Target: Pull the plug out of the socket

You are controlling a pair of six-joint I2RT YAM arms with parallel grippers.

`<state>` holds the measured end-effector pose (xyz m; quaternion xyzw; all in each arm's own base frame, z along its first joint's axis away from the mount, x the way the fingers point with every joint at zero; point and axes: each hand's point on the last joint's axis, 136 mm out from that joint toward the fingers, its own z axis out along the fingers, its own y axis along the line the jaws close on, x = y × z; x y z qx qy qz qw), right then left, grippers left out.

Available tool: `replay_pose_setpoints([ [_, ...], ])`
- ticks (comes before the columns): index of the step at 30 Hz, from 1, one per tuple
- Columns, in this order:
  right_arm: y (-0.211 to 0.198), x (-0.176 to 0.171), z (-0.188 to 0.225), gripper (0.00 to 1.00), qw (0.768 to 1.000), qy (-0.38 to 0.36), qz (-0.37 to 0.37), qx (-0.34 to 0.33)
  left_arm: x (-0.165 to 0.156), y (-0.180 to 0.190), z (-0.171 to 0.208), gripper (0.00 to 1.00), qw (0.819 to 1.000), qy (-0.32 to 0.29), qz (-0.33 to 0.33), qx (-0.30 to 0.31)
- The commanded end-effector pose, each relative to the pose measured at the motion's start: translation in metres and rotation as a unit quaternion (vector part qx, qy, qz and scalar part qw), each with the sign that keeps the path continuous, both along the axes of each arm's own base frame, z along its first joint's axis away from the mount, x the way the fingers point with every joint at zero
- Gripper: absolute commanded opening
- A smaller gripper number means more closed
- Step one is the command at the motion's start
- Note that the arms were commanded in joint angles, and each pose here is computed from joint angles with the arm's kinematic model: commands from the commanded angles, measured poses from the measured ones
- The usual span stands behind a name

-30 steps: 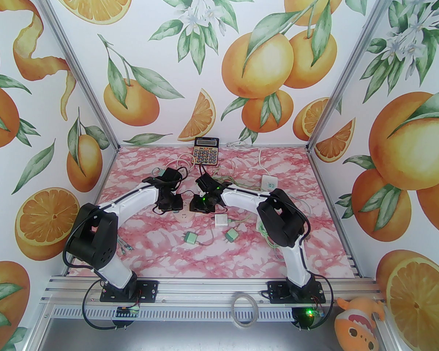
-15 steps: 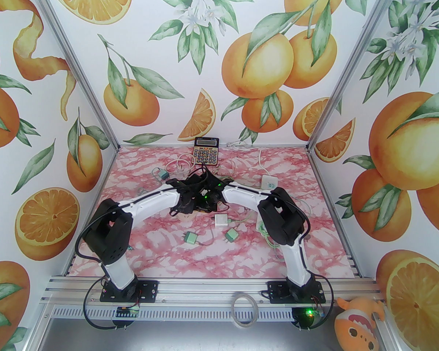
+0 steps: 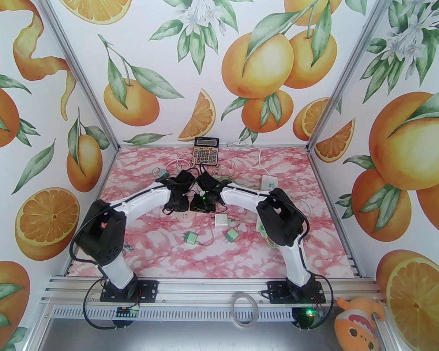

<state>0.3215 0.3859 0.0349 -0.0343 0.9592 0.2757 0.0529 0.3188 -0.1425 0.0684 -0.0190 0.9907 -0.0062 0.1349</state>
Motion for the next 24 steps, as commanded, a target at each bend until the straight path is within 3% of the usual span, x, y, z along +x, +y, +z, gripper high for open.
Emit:
replay_pose_setpoints([
  [1, -0.028, -0.010, -0.044, 0.30, 0.997, 0.014, -0.021, -0.075, -0.004, -0.005, 0.009, 0.09, 0.997, 0.003, 0.016, -0.073],
  [8, -0.023, -0.005, -0.035, 0.31, 0.998, 0.006, -0.023, -0.064, -0.004, 0.002, 0.013, 0.09, 0.999, 0.001, 0.016, -0.051],
  [15, -0.022, 0.000, -0.019, 0.34, 0.998, -0.011, -0.023, -0.061, 0.009, 0.014, 0.044, 0.11, 0.999, -0.037, 0.006, -0.010],
  [18, -0.020, 0.007, 0.007, 0.40, 0.998, -0.042, -0.018, -0.054, 0.015, 0.016, 0.054, 0.11, 0.999, -0.049, 0.002, 0.002],
  [24, -0.024, 0.021, 0.068, 0.63, 0.992, -0.122, -0.011, -0.041, 0.028, 0.019, 0.073, 0.10, 0.997, -0.071, -0.006, 0.016],
])
